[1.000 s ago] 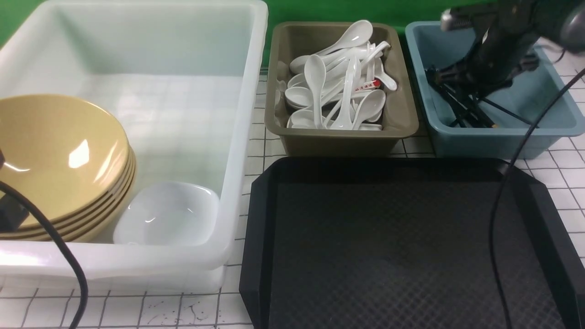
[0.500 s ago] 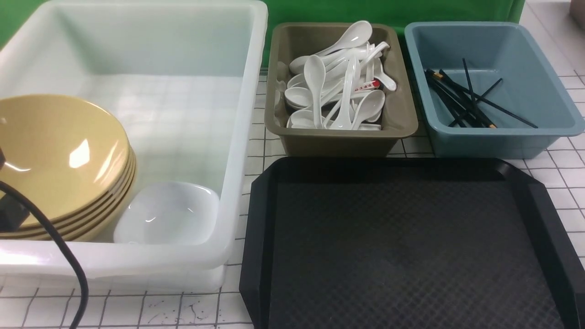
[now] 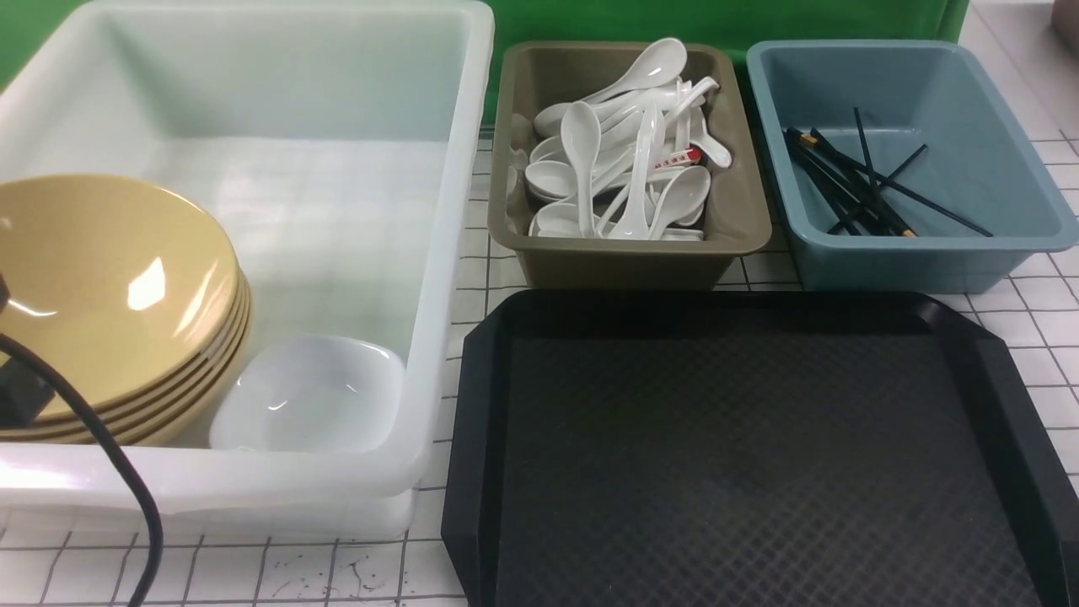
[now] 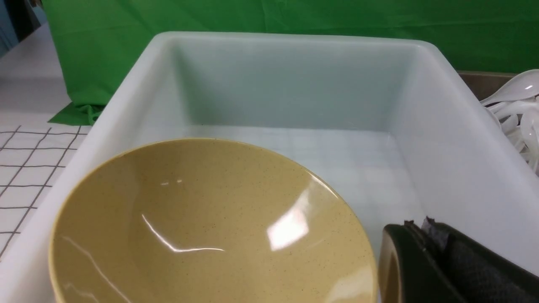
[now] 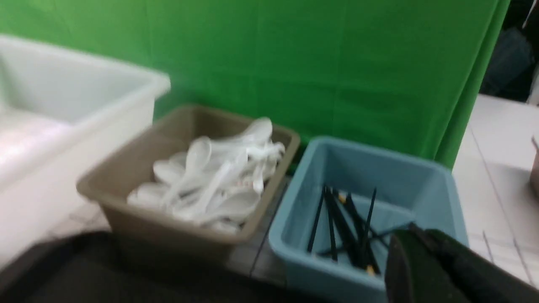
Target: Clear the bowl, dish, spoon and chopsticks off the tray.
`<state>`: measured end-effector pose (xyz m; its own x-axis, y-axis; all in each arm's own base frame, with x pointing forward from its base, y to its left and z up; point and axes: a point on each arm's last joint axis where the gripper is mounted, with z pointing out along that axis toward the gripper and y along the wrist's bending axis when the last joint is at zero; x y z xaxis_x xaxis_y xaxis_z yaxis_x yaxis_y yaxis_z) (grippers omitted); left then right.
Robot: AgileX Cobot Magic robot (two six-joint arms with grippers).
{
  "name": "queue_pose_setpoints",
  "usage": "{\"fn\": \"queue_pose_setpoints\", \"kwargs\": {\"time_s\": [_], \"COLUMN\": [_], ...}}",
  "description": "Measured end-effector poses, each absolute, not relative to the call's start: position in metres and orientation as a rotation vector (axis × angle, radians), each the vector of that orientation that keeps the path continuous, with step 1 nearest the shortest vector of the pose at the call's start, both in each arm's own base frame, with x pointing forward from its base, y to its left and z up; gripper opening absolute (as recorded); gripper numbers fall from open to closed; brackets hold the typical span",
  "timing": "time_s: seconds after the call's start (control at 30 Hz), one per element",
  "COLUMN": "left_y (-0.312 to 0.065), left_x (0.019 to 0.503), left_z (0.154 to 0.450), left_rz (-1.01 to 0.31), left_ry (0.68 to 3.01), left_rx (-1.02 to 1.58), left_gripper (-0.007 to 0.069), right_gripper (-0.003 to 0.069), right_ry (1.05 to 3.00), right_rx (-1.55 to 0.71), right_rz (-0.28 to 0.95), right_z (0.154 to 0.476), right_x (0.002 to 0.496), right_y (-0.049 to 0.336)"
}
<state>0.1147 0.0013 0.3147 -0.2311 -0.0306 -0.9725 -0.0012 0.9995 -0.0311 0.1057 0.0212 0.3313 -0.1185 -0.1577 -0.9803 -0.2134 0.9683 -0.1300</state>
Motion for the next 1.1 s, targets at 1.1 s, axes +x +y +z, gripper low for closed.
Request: {"fn": "queue_pose_setpoints", "kwargs": {"time_s": [1.1], "left_y": [0.001], "left_x": [0.114], "left_z": [0.31], "left_rz": [-0.034], "left_ry": [1.839], "left_rx": [-0.018], "left_gripper": [-0.0012], "right_gripper": [0.0041], "right_ry": [1.825], "right_rx": [0.07], "right_rz": [-0.044], "right_z": [0.176], "right_x": [0.054], "right_y": [-0.004]}}
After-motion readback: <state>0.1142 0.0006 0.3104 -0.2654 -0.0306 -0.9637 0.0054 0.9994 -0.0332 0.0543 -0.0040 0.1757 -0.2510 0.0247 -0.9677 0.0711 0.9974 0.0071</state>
